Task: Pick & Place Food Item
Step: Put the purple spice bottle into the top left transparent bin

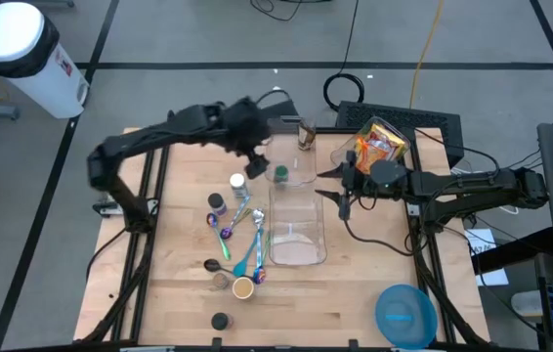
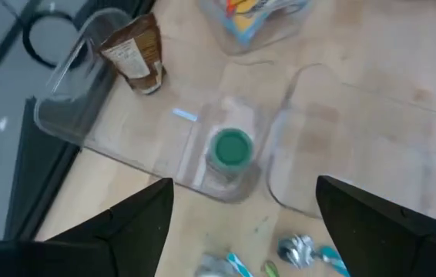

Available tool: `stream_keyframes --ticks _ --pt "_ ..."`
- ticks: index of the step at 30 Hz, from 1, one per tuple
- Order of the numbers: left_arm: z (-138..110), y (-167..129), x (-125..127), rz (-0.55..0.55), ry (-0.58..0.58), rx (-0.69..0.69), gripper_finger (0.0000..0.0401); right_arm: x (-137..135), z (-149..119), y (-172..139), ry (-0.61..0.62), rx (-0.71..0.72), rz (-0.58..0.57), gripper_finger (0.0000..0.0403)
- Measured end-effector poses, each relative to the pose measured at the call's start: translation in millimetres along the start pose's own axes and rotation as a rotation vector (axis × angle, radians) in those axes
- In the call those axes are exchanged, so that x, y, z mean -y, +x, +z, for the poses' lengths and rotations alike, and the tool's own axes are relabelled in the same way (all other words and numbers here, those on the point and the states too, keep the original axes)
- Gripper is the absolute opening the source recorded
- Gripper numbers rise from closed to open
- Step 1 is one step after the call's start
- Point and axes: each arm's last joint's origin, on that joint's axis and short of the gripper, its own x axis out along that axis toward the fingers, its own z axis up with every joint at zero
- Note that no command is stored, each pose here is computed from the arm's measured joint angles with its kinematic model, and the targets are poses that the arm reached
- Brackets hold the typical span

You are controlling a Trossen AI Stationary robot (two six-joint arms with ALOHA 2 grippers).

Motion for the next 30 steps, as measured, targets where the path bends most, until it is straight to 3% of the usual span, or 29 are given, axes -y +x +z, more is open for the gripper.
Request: stream_keyframes --ticks 7,12,21,30 --pt "-61 -21 14 0.025 0.046 0.113 0.0319 -1 -2 0 0.023 -0.019 0.005 0.0201" --pt "-120 -19 10 0.05 -0.058 0.167 0.0319 -1 -1 0 0.025 -0.015 0.004 0.0201" --pt "-219 -32 26 -0.027 -0.24 0.336 0.032 0 -1 0 0.025 -0.006 0.004 0.0201" --pt "-280 -4 33 -0.052 -0.29 0.228 0.0321 0 0 0 0.026 -0.003 0.003 0.0201"
